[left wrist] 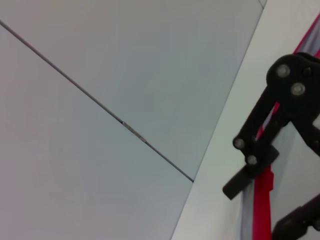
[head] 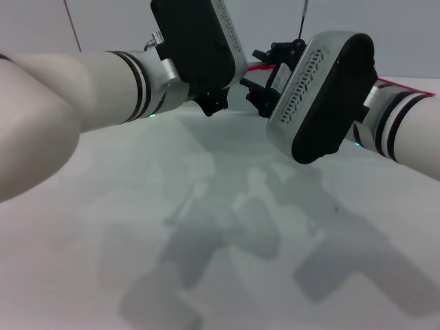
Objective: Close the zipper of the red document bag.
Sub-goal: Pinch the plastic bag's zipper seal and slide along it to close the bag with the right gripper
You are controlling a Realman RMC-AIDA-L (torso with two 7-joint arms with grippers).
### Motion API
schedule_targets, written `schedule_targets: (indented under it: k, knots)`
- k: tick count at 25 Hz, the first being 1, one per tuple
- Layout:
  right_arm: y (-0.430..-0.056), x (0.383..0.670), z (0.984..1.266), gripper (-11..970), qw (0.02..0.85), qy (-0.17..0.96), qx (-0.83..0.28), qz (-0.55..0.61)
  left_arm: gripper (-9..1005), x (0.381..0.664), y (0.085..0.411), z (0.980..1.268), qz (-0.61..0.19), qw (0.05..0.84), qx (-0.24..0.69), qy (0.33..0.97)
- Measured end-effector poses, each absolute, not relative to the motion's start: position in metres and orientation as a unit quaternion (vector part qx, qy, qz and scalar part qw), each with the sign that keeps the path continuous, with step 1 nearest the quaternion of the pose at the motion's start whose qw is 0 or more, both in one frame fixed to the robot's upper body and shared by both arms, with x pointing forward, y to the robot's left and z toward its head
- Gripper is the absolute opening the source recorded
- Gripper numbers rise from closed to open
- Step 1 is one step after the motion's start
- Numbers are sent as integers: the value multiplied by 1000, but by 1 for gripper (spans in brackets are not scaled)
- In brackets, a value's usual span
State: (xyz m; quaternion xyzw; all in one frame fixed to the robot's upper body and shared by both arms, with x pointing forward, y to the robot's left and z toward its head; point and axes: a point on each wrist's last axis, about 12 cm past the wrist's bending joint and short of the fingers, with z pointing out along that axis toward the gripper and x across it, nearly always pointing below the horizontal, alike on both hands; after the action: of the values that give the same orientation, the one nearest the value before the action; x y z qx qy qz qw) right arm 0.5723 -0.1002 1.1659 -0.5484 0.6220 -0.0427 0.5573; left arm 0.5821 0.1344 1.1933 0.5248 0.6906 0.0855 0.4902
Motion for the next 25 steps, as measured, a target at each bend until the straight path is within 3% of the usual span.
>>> schedule_targets:
  k: [4, 14, 25]
  knots:
    - [-100, 572, 1166, 428, 558, 622, -547, -42, 56, 582, 135, 1193, 87, 490, 526, 690]
    - [-102, 574, 1168, 229, 559, 626, -542, -42, 56, 582, 134, 1195, 88, 493, 527, 686]
    - [-107, 578, 1170, 145, 561, 634, -531, -44, 55, 581, 134, 1197, 87, 498, 525, 684]
